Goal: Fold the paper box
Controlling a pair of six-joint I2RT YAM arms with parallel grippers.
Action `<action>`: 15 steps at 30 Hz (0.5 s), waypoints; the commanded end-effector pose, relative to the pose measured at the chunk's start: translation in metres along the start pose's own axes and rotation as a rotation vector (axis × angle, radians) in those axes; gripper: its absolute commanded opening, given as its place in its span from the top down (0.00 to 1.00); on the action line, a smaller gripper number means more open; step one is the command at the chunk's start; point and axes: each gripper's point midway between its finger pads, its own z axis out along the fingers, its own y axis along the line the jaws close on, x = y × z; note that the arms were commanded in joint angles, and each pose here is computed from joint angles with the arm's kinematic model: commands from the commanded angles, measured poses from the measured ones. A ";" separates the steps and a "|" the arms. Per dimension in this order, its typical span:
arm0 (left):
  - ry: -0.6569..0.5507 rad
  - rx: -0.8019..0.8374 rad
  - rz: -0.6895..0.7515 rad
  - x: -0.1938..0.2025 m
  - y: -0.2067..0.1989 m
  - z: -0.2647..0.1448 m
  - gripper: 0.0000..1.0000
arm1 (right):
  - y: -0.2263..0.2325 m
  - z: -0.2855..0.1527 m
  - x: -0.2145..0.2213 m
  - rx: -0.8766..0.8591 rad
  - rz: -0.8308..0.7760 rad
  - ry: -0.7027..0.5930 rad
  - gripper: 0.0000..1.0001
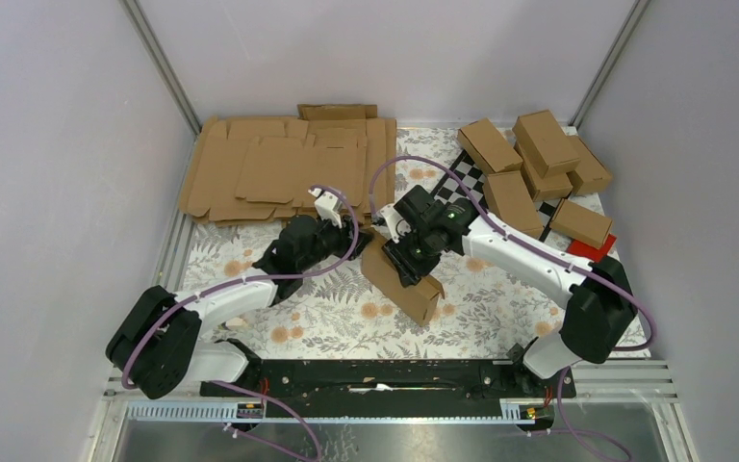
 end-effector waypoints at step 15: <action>-0.066 0.060 0.056 -0.028 -0.016 -0.008 0.69 | 0.015 -0.012 -0.011 -0.052 -0.042 -0.080 0.61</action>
